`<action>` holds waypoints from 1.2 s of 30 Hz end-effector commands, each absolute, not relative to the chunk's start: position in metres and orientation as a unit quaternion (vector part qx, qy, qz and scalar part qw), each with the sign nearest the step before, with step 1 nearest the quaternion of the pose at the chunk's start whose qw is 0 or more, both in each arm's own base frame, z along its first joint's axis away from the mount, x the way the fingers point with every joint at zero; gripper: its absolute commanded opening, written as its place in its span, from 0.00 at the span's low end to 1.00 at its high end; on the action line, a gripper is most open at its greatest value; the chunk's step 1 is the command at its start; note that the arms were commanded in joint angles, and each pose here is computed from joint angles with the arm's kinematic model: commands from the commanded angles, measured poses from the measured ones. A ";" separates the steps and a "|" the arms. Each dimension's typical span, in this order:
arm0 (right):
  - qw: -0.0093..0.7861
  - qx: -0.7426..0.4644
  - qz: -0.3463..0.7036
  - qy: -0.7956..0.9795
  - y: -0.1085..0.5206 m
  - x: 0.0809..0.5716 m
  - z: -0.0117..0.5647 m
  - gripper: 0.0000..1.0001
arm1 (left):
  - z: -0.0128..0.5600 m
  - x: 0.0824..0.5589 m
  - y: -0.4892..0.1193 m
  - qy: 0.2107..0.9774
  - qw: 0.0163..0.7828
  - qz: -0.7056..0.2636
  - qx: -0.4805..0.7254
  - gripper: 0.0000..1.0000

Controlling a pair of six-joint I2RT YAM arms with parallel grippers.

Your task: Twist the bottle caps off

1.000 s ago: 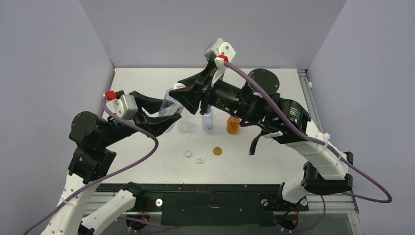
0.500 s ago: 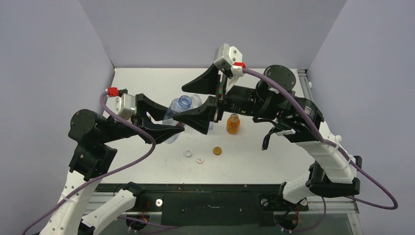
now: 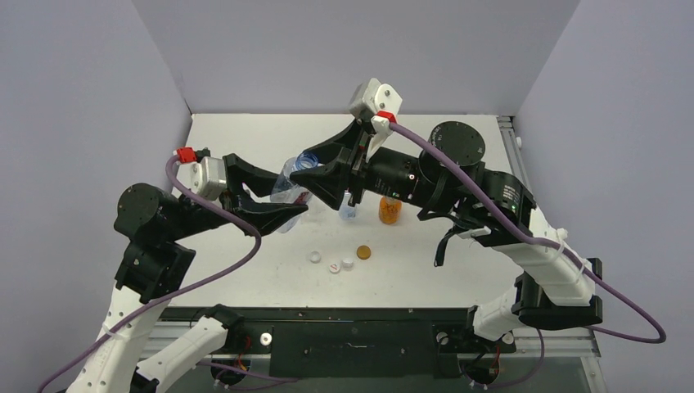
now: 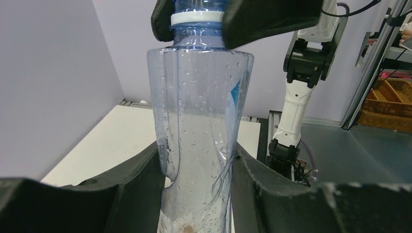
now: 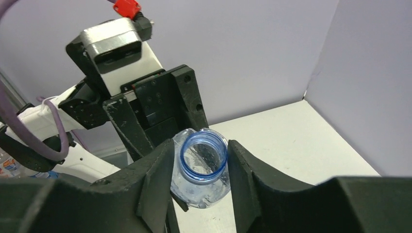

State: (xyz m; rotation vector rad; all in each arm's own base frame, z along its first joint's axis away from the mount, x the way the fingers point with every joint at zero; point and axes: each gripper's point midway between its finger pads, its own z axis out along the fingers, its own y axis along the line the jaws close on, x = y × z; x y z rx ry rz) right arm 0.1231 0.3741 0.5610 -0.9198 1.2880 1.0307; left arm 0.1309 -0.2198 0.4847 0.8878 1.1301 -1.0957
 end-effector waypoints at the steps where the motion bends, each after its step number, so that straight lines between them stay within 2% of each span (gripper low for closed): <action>1: 0.604 -0.343 0.450 0.561 0.366 0.141 0.570 0.34 | 0.486 0.132 -0.218 0.486 0.627 -0.469 0.387 0.19; 4: 0.595 -0.338 0.466 0.560 0.373 0.142 0.569 0.18 | 0.485 0.130 -0.219 0.485 0.625 -0.471 0.389 0.20; 6: 0.587 -0.342 0.472 0.562 0.378 0.140 0.566 0.15 | 0.484 0.129 -0.219 0.484 0.622 -0.473 0.394 0.20; 8: 0.579 -0.346 0.474 0.566 0.384 0.140 0.560 0.04 | 0.481 0.127 -0.220 0.484 0.616 -0.476 0.400 0.22; 10: 0.574 -0.348 0.473 0.571 0.387 0.140 0.555 0.00 | 0.479 0.126 -0.221 0.486 0.612 -0.476 0.403 0.31; 11: 0.575 -0.345 0.469 0.574 0.386 0.142 0.554 0.00 | 0.478 0.126 -0.220 0.488 0.612 -0.475 0.402 0.53; 12: 0.576 -0.346 0.465 0.577 0.384 0.143 0.550 0.00 | 0.476 0.129 -0.220 0.496 0.612 -0.473 0.396 0.65; 13: 0.580 -0.341 0.457 0.581 0.381 0.147 0.548 0.00 | 0.475 0.130 -0.219 0.499 0.612 -0.472 0.392 0.90; 14: 0.582 -0.341 0.450 0.586 0.377 0.149 0.543 0.00 | 0.474 0.133 -0.218 0.505 0.615 -0.467 0.385 0.97; 18: 0.595 -0.311 0.413 0.616 0.348 0.173 0.523 0.00 | 0.457 0.148 -0.212 0.543 0.619 -0.437 0.363 0.97; 23: 0.617 -0.257 0.313 0.675 0.294 0.208 0.477 0.00 | 0.406 0.176 -0.196 0.626 0.603 -0.355 0.344 0.97; 26: 0.602 -0.236 0.233 0.726 0.269 0.228 0.417 0.00 | 0.383 0.189 -0.185 0.664 0.596 -0.312 0.327 0.97; 31: 0.575 -0.201 0.159 0.777 0.241 0.240 0.329 0.00 | 0.351 0.208 -0.165 0.721 0.573 -0.242 0.304 0.97; 36: 0.593 -0.154 0.122 0.781 0.224 0.251 0.286 0.00 | 0.333 0.219 -0.157 0.753 0.555 -0.223 0.274 0.97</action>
